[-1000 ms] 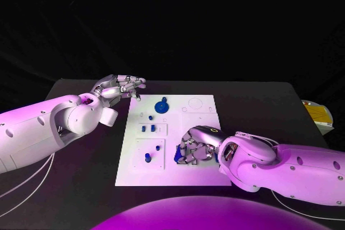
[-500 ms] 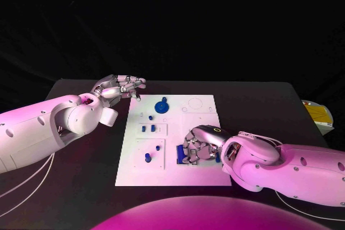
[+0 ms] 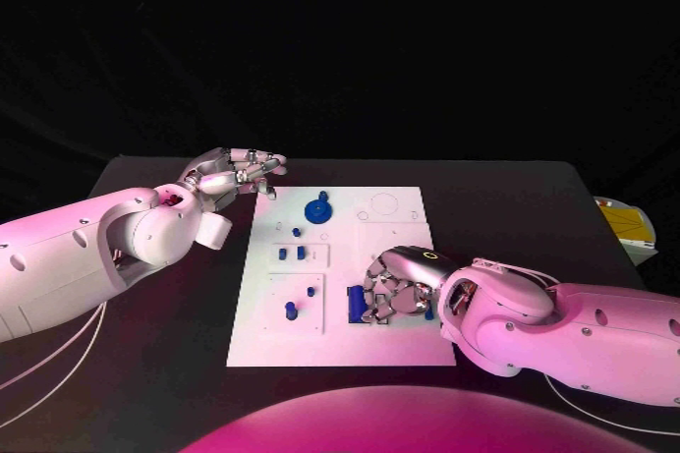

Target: Assemble the parts on the task board

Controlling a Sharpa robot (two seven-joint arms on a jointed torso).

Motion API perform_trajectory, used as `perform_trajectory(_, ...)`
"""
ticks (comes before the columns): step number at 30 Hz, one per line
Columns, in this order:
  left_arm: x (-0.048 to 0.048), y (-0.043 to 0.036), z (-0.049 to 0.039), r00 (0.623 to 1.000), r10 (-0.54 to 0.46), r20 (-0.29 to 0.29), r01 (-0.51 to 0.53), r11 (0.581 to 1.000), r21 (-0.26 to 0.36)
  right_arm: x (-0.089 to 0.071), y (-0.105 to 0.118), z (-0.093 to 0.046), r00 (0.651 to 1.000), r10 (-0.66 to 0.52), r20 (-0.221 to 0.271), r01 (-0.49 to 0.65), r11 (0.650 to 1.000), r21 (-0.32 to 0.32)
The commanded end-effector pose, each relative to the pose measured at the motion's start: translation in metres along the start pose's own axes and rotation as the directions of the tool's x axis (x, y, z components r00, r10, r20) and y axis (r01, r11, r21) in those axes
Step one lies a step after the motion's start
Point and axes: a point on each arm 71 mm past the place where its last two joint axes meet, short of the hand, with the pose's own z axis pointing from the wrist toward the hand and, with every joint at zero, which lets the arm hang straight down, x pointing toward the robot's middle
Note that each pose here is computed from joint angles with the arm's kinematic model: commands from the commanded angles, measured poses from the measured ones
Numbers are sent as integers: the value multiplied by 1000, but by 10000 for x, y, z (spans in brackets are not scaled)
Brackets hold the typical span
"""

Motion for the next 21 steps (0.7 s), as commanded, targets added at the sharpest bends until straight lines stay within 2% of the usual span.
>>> perform_trajectory(1,20,-7,3,1000,-8,-17,8,1000,5,-17,-34,-20,1000,0,10,0,1000,-6)
perform_trajectory(7,14,-9,-1,1000,-7,-13,7,1000,7,-168,-230,-99,995,54,83,-56,998,29)
perform_trajectory(12,11,-10,-3,1000,-6,-9,6,1000,10,-366,-468,-237,988,85,128,-97,991,92)
perform_trajectory(16,17,-11,-4,1000,-6,-10,6,1000,12,-429,-633,-346,990,77,118,-95,984,153)
perform_trajectory(21,22,-11,-4,1000,-6,-10,6,1000,14,-410,-778,-442,994,59,89,-77,975,209)
